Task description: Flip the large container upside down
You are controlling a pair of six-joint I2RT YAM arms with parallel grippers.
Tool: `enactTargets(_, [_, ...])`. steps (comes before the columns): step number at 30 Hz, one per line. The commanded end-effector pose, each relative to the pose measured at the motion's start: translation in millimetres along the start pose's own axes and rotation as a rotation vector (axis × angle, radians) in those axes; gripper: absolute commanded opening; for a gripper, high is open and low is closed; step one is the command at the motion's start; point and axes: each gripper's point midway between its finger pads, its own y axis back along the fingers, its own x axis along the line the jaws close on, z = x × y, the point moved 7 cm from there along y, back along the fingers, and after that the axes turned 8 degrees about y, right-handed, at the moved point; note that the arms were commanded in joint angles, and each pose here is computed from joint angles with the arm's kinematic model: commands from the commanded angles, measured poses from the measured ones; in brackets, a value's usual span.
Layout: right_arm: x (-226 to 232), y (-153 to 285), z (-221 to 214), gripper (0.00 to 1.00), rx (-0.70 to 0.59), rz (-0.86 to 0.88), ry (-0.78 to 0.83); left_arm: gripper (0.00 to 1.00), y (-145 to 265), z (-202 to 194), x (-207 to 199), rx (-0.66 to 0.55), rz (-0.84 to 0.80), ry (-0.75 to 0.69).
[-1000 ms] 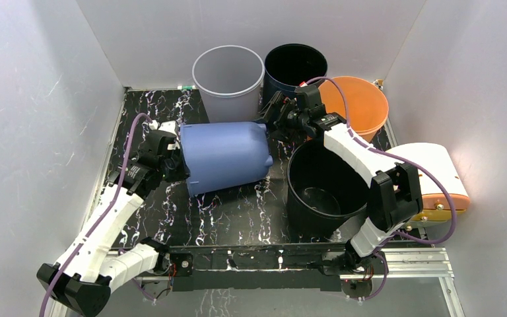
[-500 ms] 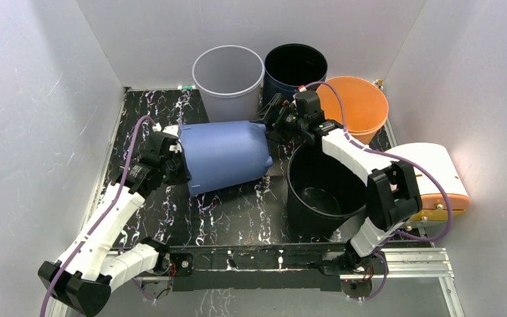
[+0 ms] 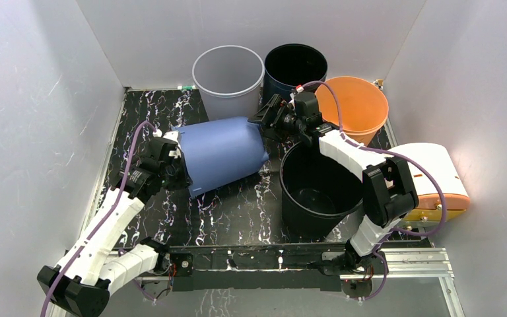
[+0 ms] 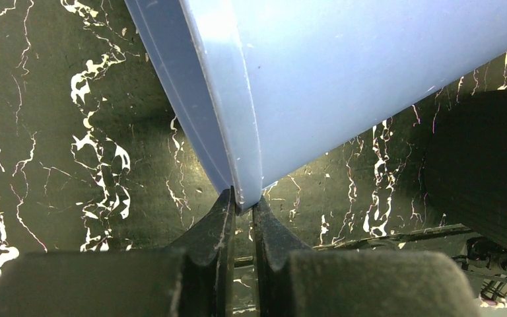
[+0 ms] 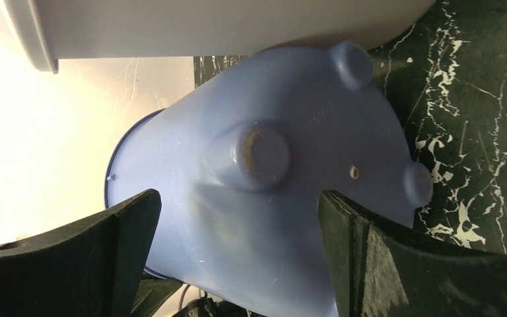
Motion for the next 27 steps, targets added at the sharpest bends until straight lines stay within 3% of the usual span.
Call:
enactTargets(1, [21.5, 0.0, 10.3, 0.86, -0.028, 0.117, 0.082, 0.0, -5.7, -16.5, 12.5, 0.095, 0.076, 0.024])
enactTargets(4, [24.6, 4.0, 13.4, 0.85, -0.042, 0.097, 0.118, 0.0, -3.1, -17.2, 12.0, 0.088, 0.061, 0.031])
enactTargets(10, [25.7, 14.5, 23.2, 0.91, -0.078, -0.058, 0.261, 0.0, 10.2, -8.5, 9.9, 0.075, 0.107, 0.081])
enactTargets(16, [27.8, 17.0, 32.2, 0.94, -0.117, -0.224, 0.408, 0.0, 17.1, -2.8, 2.9, 0.022, 0.033, 0.086])
enactTargets(24, [28.4, -13.7, 42.2, 0.97, -0.058, -0.258, 0.4, 0.0, 13.8, -6.0, 4.5, 0.031, 0.03, 0.075])
enactTargets(27, [31.3, -22.6, 40.5, 0.98, -0.044, -0.198, 0.381, 0.0, 14.3, -7.4, 5.3, 0.034, 0.028, 0.071])
